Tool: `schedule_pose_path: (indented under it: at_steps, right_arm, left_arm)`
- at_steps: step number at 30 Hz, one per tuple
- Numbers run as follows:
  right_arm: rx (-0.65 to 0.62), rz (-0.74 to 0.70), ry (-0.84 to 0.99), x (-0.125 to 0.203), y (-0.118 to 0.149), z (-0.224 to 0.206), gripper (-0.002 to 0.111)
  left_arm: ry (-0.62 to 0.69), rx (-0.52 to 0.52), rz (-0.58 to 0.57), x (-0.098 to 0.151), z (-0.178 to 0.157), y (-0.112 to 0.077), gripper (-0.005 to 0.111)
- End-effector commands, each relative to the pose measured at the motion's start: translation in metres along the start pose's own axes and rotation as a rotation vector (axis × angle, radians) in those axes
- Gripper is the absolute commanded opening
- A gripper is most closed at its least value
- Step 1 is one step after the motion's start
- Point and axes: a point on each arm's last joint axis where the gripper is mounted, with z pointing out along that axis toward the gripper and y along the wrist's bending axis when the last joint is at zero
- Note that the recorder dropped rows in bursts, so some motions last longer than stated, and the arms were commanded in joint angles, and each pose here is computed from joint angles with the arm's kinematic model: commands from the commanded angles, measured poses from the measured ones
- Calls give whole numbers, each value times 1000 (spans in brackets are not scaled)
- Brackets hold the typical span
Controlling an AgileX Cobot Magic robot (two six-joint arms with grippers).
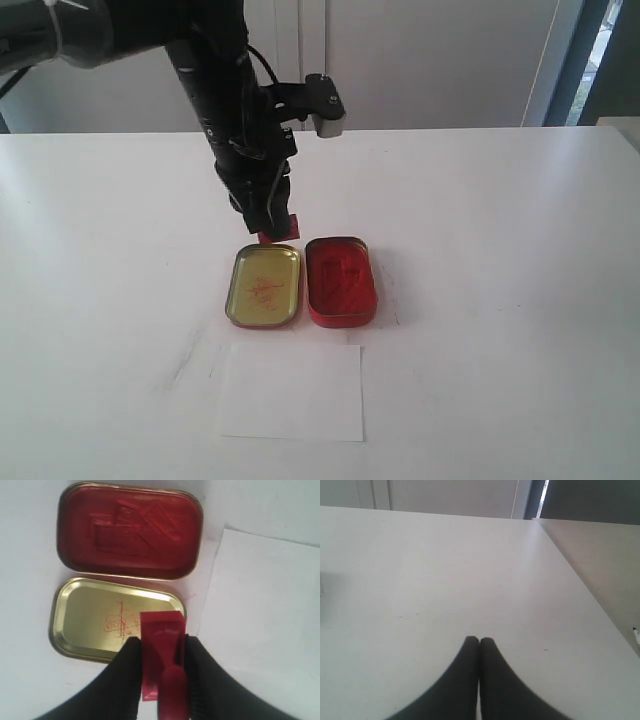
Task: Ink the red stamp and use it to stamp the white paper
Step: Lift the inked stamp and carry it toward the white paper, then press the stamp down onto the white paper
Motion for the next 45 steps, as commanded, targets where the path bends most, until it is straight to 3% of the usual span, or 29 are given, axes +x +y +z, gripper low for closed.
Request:
schedule_pose_path:
  at_steps: [1,12,18,30,45]
  right_arm:
    - [7,-7,-14,0,0,0,0]
    - [7,-7,-14,0,0,0,0]
    - [7,-7,-14,0,0,0,0]
    - [7,-7,-14,0,0,0,0]
    - [7,-7,-14,0,0,0,0]
  left_arm:
    - [57,99,6,15,-10,-23,0]
    - [87,132,7,45,-14,-58,0]
    - [46,215,27,50,-8,-73,0]
    - [-24,179,94,45,9,-76,0]
    - [28,212,222,29,64,-80,0]
